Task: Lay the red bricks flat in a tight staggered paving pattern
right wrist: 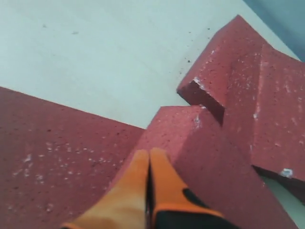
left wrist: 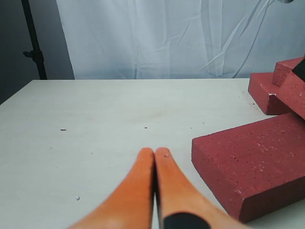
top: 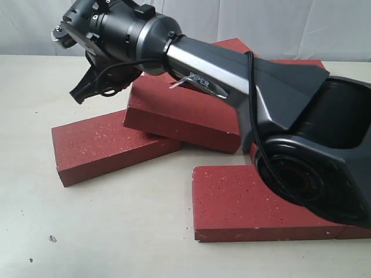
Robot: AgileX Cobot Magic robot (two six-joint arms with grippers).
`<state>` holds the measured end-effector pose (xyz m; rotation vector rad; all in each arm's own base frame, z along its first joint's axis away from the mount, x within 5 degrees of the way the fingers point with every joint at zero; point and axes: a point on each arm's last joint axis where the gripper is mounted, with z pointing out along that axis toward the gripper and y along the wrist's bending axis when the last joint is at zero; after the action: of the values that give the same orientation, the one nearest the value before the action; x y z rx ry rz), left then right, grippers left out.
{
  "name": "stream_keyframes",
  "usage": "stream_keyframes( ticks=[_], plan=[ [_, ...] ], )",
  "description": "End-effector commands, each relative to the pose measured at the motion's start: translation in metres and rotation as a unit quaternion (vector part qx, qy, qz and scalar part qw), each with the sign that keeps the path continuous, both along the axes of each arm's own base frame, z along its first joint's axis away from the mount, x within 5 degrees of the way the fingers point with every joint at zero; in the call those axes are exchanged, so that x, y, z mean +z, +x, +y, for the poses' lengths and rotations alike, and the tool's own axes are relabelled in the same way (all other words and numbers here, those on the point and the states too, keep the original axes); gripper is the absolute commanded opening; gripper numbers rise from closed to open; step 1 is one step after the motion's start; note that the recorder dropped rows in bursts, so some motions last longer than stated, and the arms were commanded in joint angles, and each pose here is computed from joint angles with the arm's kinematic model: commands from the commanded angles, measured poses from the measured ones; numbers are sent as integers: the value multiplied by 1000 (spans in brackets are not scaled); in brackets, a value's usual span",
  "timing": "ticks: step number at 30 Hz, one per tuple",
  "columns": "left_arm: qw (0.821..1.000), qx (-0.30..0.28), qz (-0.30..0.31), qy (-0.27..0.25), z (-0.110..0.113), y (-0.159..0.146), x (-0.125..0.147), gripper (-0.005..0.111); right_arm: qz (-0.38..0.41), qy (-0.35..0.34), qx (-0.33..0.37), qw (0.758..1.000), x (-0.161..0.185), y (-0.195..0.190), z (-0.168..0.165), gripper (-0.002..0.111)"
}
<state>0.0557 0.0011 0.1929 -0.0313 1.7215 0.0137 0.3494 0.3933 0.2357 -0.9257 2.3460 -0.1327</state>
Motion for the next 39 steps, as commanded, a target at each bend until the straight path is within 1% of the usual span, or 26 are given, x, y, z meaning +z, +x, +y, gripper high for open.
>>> stream_keyframes(
  ticks=[1,4,5,6,8,10,17,20,22,25,28,36,39],
  plan=[
    [1000,2,0,0,0,0,-1,0,35,45,49,997,12,-19,14,-1],
    [1000,2,0,0,0,0,-1,0,92,75,98,988,9,-35,25,-1],
    [1000,2,0,0,0,0,-1,0,105,74,115,985,1,-40,32,-1],
    [1000,2,0,0,0,0,-1,0,106,66,116,985,-6,-40,33,-1],
    [1000,2,0,0,0,0,-1,0,127,37,111,985,-33,-39,36,-1],
    [1000,2,0,0,0,0,-1,0,137,26,111,984,-48,-40,39,-1],
    [1000,2,0,0,0,0,-1,0,150,15,117,982,-65,-46,45,-1],
    [1000,2,0,0,0,0,-1,0,172,23,131,976,-68,-53,49,-1],
    [1000,2,0,0,0,0,-1,0,177,20,147,973,-71,-59,53,-1],
    [1000,2,0,0,0,0,-1,0,186,13,153,971,-76,-68,56,-1],
    [1000,2,0,0,0,0,-1,0,205,16,173,963,-78,-79,61,-1],
    [1000,3,0,1,0,0,-1,0,249,66,212,943,-67,-110,78,-1],
    [1000,3,0,1,0,0,-1,0,271,91,231,930,-63,-121,85,-1]
  ],
)
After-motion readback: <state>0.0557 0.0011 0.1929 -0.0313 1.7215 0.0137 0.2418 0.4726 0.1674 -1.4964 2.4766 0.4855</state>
